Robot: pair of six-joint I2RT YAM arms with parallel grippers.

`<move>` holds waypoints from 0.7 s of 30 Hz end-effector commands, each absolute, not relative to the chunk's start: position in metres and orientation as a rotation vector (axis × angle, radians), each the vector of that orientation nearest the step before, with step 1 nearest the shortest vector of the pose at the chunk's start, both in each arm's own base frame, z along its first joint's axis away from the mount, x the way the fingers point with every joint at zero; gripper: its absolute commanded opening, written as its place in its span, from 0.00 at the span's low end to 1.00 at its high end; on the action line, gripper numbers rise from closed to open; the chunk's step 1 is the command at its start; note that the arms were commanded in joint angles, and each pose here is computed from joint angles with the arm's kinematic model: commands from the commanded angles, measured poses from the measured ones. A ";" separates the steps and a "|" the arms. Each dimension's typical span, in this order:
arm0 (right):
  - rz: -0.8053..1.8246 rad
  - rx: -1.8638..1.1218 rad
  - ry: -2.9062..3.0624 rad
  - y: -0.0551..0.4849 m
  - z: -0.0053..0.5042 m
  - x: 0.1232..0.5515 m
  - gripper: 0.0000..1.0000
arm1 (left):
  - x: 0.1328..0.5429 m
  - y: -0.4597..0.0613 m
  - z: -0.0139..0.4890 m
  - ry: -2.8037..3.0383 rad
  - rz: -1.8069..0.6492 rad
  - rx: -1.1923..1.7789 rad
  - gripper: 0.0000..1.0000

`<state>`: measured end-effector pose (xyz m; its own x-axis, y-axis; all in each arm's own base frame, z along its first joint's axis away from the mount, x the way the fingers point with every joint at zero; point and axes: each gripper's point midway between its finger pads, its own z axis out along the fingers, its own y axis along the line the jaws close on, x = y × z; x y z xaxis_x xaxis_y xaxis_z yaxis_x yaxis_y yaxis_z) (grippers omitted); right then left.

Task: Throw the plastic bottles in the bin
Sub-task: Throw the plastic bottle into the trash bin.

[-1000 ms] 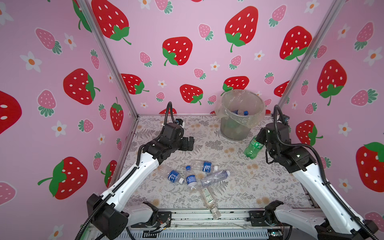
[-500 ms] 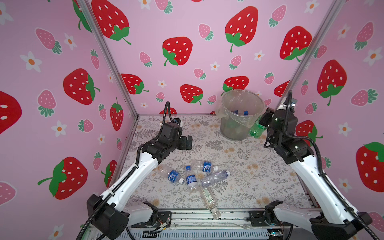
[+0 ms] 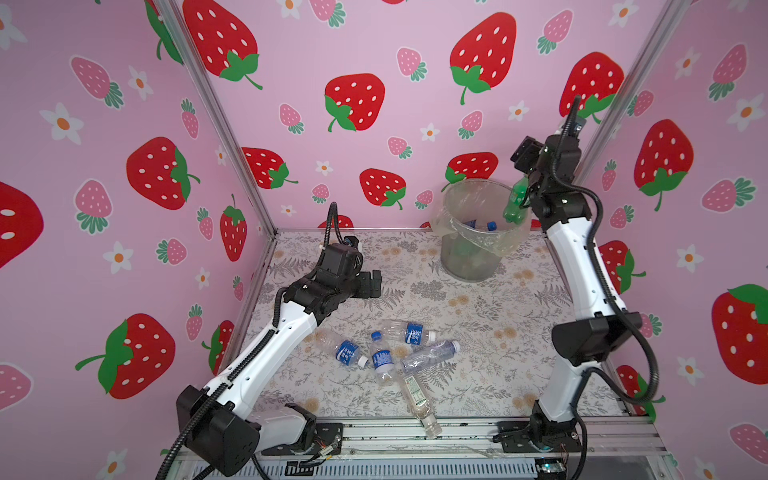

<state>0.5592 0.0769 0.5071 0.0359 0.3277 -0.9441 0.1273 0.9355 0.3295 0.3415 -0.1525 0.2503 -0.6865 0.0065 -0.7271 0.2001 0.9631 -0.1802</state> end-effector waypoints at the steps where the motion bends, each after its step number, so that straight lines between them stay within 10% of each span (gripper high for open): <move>1: 0.224 0.300 1.699 0.084 0.481 0.560 0.99 | 0.343 -0.152 0.260 2.298 -0.335 0.117 0.99; 21: 0.385 0.231 1.860 0.067 0.361 0.363 0.99 | 0.330 -0.121 0.241 2.302 -0.292 -0.210 0.99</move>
<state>0.3680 0.0650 0.3989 -0.2228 0.3557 -0.9077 -0.0521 0.9254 0.3754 0.3293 -0.1399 0.2376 -0.7082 -0.1417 -0.6916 0.0683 0.9613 -0.2669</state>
